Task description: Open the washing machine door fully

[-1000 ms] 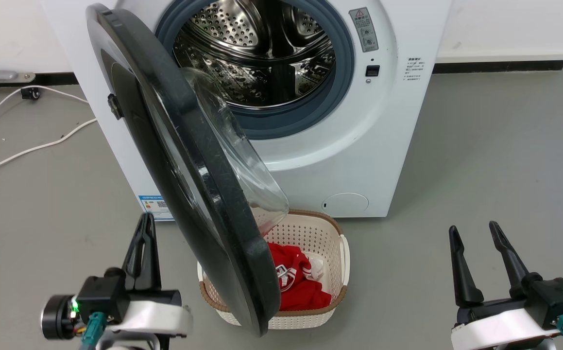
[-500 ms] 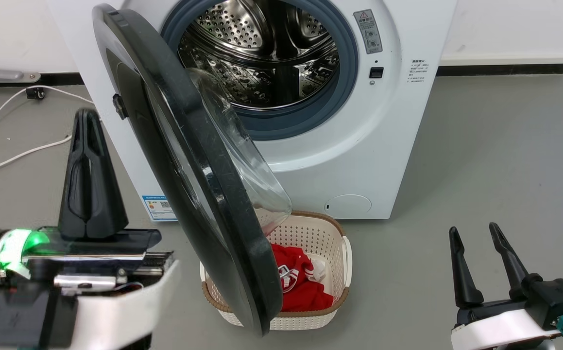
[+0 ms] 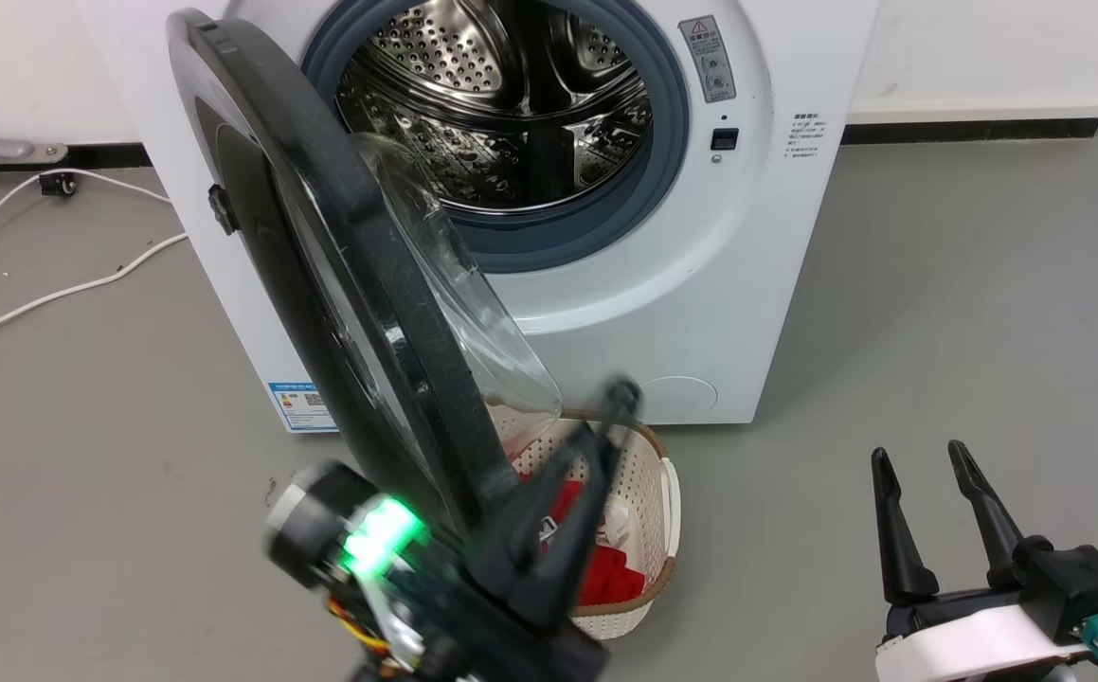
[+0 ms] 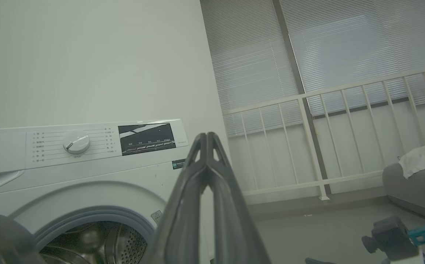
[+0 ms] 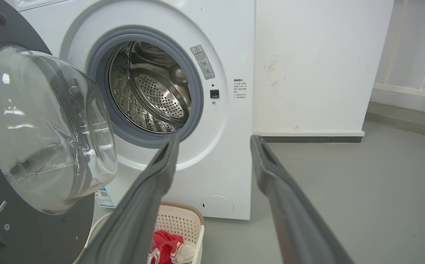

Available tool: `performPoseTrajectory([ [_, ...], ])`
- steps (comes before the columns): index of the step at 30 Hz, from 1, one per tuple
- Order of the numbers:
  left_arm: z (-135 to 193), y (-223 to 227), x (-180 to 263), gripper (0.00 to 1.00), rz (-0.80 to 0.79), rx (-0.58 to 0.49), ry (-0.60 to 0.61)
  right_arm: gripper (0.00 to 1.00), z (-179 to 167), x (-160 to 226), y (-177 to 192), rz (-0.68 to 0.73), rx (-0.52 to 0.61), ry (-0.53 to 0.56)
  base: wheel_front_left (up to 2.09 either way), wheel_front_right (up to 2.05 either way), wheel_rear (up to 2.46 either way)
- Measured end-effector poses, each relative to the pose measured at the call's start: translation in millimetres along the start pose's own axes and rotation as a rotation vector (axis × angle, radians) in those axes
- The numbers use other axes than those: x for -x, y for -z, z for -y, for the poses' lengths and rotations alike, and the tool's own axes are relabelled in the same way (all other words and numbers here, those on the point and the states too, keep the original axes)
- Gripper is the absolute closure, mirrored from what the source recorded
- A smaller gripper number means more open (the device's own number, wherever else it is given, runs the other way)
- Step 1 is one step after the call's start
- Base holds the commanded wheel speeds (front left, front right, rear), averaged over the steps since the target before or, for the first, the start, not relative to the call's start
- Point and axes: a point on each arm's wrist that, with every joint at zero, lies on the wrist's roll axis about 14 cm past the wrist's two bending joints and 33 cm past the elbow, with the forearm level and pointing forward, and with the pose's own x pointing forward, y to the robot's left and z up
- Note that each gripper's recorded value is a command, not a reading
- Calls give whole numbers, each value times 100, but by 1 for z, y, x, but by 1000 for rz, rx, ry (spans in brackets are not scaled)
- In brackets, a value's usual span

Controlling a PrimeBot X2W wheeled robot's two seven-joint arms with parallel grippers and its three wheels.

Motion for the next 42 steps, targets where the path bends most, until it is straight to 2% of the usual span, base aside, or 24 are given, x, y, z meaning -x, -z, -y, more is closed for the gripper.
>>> performPoseTrajectory([
  [3, 15, 35, 23, 100, -139, 72, 19, 0, 0, 1, 2, -6, -2, 1, 0, 0, 0],
  [9, 28, 99, 86, 100, -440, 147, -7, 0, -1, 0, 8, -23, -13, -2, 0, 0, 0],
  [15, 31, 138, 120, 100, -605, 164, -31, 0, -5, -3, 13, -37, -25, -14, 0, 0, 0],
  [23, 24, 161, 106, 100, -617, 140, -50, 0, -4, -1, 17, -51, -36, -7, 0, 0, 0],
  [30, 4, 169, 95, 100, -606, 104, -121, 0, -3, 2, 23, -69, -51, 3, 0, 0, 0],
  [42, -12, 175, 101, 100, -629, 82, -211, 0, -11, 1, 29, -85, -76, -17, 0, 0, 0],
])
